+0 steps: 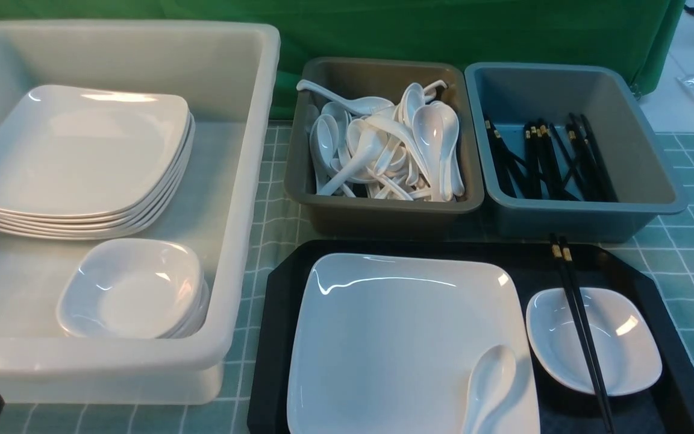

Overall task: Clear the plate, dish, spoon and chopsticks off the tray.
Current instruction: Use the right arm to grab a pair of chopsticks from the plate

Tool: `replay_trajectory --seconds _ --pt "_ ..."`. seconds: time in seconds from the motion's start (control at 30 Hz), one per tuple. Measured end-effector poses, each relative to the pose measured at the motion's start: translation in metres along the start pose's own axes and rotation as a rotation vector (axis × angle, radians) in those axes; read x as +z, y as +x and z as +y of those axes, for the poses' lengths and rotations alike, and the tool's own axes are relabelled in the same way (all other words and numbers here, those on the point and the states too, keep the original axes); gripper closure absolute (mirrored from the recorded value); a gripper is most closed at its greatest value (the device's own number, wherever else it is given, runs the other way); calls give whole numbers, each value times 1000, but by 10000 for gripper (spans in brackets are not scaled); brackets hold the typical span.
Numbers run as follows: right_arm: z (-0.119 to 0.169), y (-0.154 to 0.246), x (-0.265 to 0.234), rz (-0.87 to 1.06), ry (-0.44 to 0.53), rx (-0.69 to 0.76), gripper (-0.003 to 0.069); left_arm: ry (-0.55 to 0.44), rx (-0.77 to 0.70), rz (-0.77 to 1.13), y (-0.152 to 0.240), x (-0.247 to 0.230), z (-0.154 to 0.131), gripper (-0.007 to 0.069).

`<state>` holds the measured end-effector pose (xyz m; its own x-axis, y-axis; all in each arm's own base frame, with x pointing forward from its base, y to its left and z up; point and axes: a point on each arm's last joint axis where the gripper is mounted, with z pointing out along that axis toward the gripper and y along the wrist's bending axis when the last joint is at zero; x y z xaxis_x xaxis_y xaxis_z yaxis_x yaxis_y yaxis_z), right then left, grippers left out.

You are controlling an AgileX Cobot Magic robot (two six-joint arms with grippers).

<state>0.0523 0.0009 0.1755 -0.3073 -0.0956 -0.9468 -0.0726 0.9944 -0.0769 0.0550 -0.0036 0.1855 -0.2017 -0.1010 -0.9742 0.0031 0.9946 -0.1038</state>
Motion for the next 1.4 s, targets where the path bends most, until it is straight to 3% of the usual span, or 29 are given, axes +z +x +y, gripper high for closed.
replay_trajectory --seconds 0.3,0.5,0.6,0.67,0.8,1.0,1.13,1.4 --pt "0 0 0 0 0 0 421 -5 -23 -67 -6 0 0 608" --pt "0 0 0 0 0 0 421 6 -393 -372 -32 -6 6 608" --pt "0 0 0 0 0 0 421 13 -491 -467 -40 -10 9 608" --pt "0 0 0 0 0 0 421 40 -507 -424 -45 -11 5 608" --pt "0 0 0 0 0 0 421 71 -421 -263 -69 -14 -6 608" --pt "0 0 0 0 0 0 418 154 -145 146 -125 14 -27 608" --pt "0 0 0 0 0 0 418 308 -66 311 -138 48 -50 608" --pt "0 -3 0 -29 -3 15 418 577 129 439 -118 76 -109 608"
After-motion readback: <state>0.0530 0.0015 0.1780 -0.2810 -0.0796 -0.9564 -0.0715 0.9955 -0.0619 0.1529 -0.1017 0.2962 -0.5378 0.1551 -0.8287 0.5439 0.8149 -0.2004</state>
